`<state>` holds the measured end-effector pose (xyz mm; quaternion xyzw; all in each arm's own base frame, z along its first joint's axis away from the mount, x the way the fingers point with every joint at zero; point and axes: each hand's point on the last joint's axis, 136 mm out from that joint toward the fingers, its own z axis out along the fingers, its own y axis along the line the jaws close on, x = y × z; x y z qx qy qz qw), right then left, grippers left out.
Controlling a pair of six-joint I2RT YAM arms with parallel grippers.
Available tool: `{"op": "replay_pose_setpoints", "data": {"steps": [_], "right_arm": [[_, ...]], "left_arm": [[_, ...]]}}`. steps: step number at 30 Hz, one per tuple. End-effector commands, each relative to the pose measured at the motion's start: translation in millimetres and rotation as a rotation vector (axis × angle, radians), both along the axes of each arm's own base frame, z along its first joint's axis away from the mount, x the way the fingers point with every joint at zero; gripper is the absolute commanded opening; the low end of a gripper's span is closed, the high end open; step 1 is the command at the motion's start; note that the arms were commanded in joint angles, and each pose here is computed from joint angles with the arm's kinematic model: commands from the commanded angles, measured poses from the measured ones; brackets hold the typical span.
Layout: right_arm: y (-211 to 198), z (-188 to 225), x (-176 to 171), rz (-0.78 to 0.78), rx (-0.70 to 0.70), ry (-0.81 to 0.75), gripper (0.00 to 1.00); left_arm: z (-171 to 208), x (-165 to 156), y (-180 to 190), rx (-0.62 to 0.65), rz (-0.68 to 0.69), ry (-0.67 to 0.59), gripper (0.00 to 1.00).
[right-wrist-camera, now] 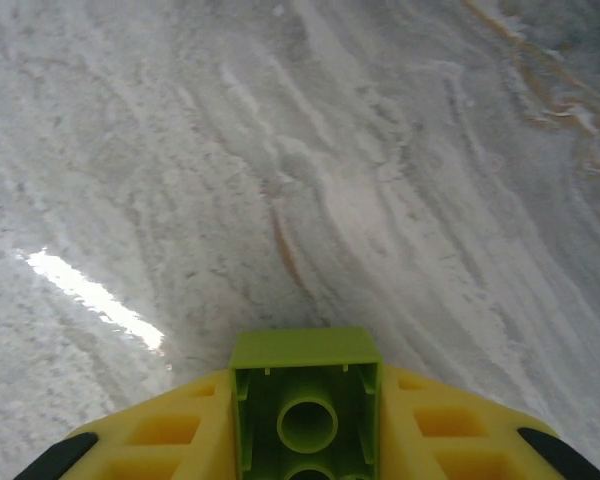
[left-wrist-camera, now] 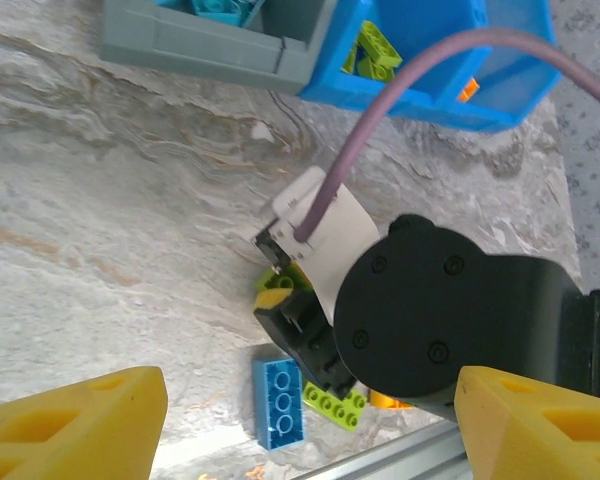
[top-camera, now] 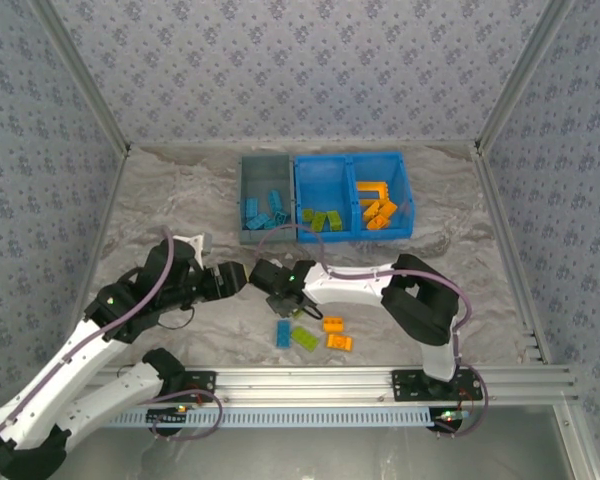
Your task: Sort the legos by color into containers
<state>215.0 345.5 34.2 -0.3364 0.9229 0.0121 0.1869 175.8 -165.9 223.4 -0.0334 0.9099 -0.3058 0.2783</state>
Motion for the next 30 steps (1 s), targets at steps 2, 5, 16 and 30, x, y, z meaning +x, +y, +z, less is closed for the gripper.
{"op": "replay_pose_setpoints", "data": {"steps": [2, 5, 16, 30], "right_arm": [[-33, 50, 22, -0.085, 0.002, -0.099, 0.29], [-58, 88, 46, -0.165, 0.051, -0.155, 0.29], [-121, 140, 196, -0.435, 0.12, -0.269, 0.29], [-116, 70, 289, -0.515, -0.051, -0.226, 0.3]], "left_arm": [[16, 6, -35, -0.108, -0.066, -0.04, 0.76], [21, 10, -55, -0.118, -0.096, -0.068, 0.76], [44, 25, -138, -0.045, -0.168, -0.284, 0.76], [10, 18, -173, 0.142, -0.202, -0.31, 0.75]]}}
